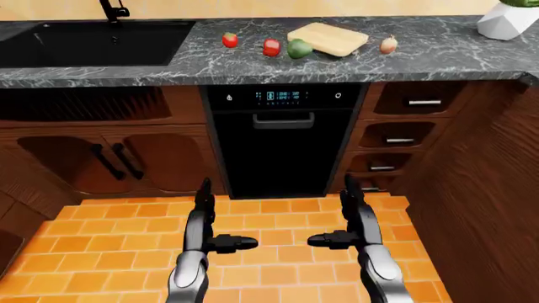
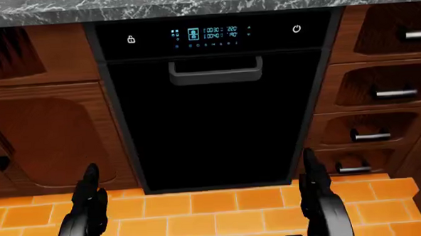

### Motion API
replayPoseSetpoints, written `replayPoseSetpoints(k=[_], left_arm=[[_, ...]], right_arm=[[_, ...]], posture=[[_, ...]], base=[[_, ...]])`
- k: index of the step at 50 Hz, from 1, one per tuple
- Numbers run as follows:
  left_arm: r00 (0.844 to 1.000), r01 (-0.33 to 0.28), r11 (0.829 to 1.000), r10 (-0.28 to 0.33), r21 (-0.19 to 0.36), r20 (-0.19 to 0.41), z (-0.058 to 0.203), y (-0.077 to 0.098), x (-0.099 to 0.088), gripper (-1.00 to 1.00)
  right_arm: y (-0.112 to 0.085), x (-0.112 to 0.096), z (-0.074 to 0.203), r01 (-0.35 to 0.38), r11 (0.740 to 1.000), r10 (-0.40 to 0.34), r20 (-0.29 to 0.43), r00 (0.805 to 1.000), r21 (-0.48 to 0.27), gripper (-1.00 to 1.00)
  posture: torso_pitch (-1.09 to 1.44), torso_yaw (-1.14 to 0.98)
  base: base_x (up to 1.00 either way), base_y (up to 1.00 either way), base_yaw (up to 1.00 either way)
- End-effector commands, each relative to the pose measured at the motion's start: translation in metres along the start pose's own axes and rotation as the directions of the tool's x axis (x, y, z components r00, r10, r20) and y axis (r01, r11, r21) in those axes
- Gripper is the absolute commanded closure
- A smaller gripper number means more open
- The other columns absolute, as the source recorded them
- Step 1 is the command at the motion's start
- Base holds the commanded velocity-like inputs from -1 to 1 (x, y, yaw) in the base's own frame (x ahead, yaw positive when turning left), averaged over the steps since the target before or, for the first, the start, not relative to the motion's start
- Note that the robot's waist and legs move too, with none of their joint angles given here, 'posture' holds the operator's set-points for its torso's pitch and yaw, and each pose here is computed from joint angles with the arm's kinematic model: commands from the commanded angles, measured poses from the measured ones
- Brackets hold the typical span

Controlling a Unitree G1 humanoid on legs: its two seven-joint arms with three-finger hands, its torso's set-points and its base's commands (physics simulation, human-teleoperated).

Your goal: Place the avocado, onion, tomato and bell pepper on the cutting board.

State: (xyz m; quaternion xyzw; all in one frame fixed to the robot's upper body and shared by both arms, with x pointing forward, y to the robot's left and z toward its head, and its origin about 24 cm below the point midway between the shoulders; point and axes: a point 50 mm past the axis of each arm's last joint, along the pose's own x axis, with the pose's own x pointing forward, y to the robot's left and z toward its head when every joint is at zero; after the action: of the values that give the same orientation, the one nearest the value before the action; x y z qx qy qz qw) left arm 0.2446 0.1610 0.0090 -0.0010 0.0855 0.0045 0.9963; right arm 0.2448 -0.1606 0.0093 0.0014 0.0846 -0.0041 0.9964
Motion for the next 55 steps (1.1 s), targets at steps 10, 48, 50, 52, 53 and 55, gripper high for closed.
replayPoseSetpoints(k=[10, 48, 50, 52, 53, 55], left_arm=[[0.959, -0.016, 0.993, -0.017, 0.115, 0.282, 0.099, 0.001, 0.007, -1.0], [0.825, -0.128, 0.977, 0.009, 0.172, 0.565, 0.269, 0.017, -0.009, -1.0], [0.822, -0.136, 0.976, 0.016, 0.17, 0.569, 0.269, 0.018, -0.009, -1.0], [0.821, -0.14, 0.976, 0.019, 0.168, 0.571, 0.27, 0.019, -0.01, -1.0], [0.82, -0.143, 0.976, 0.023, 0.166, 0.572, 0.27, 0.021, -0.011, -1.0], [0.817, -0.147, 0.974, 0.023, 0.17, 0.576, 0.271, 0.021, -0.012, -1.0]], right_arm=[[0.0, -0.015, 0.106, 0.009, 0.994, 0.022, 0.274, 0.962, -0.109, -1.0], [-0.023, -0.046, 0.249, 0.132, 0.966, 0.007, 0.531, 0.848, -0.224, -1.0], [-0.023, -0.046, 0.252, 0.131, 0.966, 0.01, 0.535, 0.845, -0.224, -1.0], [-0.023, -0.046, 0.253, 0.132, 0.964, 0.013, 0.537, 0.843, -0.23, -1.0], [-0.023, -0.047, 0.254, 0.134, 0.964, 0.011, 0.539, 0.842, -0.23, -1.0], [-0.023, -0.047, 0.256, 0.134, 0.963, 0.014, 0.541, 0.841, -0.232, -1.0]], posture=[[0.0, 0.0], [0.0, 0.0], [0.0, 0.0], [0.0, 0.0], [0.0, 0.0], [0.0, 0.0]], base=[[0.0, 0.0, 0.0], [0.23, 0.0, 0.0], [0.5, 0.0, 0.0], [0.49, 0.0, 0.0], [0.48, 0.0, 0.0], [0.48, 0.0, 0.0]])
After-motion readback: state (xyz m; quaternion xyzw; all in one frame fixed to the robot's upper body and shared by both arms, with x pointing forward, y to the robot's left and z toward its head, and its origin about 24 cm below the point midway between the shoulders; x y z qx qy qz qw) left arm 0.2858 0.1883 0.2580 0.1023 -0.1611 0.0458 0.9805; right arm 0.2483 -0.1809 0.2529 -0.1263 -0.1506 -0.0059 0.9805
